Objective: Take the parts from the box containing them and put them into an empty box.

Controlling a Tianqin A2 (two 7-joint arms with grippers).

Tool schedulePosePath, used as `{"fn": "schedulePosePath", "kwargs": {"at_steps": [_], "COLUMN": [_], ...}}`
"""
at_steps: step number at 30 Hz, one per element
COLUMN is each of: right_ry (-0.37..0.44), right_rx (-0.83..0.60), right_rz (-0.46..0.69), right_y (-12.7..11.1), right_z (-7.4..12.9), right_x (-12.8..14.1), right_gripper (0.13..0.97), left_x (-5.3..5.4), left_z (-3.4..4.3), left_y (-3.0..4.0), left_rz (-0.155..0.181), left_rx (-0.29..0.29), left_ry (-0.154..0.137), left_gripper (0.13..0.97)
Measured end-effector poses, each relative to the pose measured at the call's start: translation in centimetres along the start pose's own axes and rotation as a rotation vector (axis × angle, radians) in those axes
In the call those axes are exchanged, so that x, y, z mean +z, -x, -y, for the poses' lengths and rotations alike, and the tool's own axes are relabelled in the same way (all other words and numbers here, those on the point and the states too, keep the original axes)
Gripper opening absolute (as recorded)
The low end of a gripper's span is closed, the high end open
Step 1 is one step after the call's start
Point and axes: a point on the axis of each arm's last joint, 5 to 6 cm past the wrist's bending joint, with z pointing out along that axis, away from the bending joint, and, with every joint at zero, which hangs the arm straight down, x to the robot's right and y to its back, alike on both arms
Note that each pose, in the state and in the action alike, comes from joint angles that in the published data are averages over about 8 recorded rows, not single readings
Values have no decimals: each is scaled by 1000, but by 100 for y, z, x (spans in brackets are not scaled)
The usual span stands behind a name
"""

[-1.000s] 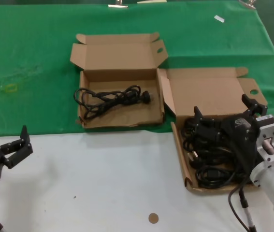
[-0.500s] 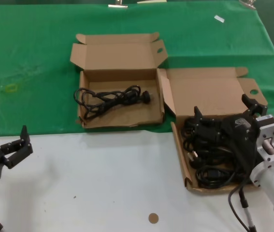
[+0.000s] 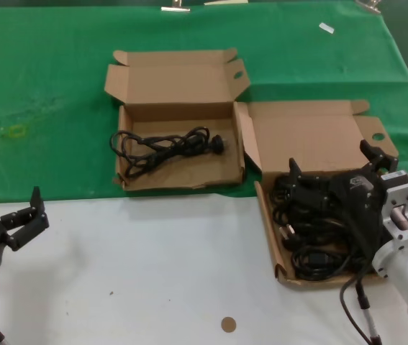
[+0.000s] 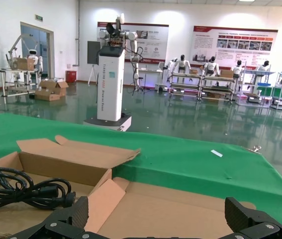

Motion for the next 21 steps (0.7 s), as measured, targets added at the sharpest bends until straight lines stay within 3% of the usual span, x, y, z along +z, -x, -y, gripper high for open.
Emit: {"fn": "schedulePosePath", "kwargs": {"at_steps": [21], "right_ry": [0], "right_rx": [0], "right_rz": [0], "right_y": [0], "right_z": [0], "right_x": [0], "right_gripper": [966], "left_x": [0], "left_z": [0], "left_y": [0], "left_rz": [0], "left_rx": [0], "left_ry": [0], "left_gripper": [966]}}
